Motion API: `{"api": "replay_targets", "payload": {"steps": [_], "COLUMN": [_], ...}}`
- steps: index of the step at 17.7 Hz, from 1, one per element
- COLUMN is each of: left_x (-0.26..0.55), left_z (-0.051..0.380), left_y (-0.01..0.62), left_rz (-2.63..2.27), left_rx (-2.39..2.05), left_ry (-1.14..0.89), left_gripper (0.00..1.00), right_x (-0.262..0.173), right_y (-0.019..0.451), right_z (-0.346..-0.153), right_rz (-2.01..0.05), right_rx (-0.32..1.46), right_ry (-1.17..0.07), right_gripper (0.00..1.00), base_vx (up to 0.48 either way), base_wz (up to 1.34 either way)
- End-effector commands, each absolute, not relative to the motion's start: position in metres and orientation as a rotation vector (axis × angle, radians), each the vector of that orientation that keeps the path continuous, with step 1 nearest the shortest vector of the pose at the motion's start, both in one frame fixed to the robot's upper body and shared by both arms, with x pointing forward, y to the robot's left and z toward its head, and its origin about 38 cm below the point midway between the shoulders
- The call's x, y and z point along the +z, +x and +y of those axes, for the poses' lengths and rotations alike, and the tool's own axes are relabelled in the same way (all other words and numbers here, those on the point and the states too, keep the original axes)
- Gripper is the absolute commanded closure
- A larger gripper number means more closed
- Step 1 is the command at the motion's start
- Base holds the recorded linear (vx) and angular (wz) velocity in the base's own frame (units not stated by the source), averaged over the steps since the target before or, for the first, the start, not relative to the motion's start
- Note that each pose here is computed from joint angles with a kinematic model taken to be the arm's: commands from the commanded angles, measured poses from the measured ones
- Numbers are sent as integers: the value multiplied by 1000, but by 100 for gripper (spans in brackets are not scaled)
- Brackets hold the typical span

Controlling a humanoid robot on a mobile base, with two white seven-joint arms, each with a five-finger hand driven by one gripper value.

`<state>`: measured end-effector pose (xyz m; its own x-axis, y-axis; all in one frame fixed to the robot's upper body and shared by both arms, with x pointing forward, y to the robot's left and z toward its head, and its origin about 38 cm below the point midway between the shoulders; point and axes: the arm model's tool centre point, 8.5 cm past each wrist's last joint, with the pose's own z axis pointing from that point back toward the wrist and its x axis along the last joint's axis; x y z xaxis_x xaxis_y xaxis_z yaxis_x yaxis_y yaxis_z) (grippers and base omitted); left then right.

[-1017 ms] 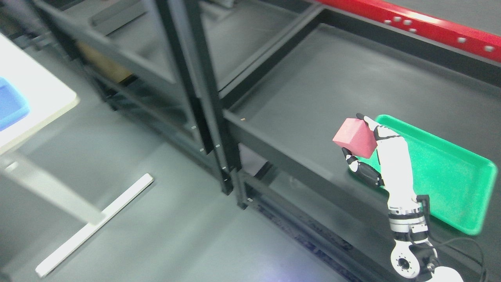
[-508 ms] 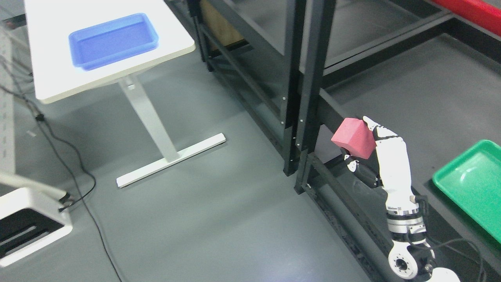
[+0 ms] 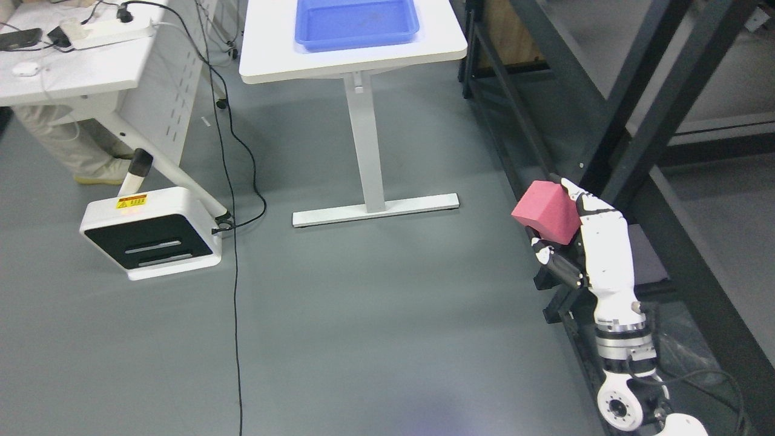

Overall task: Pick pink block from left shelf to tray
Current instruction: 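Turn and drive to the white table holding the cube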

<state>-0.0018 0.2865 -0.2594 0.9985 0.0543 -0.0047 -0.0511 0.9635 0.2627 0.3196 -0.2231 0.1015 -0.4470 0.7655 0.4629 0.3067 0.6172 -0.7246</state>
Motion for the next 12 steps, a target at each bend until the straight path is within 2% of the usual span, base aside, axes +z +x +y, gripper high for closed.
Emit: {"api": "replay_targets", "payload": {"steps": [1, 12], "left_x": [-258, -258], "left_z": [297, 297], "left_y": [23, 23], "left_rz": [-35, -35], "left_rx": [56, 56], "left_ry": [281, 281], "left_gripper": [0, 0], "right_x": [103, 101], "right_y": [319, 314], "right_z": [-219, -209], "right_rz": [-2036, -2085], "right_rx": [707, 750], "right_ry": [-831, -767], "right_gripper": [96, 95], "base_vx": [1, 84], "base_wz": [404, 280]}}
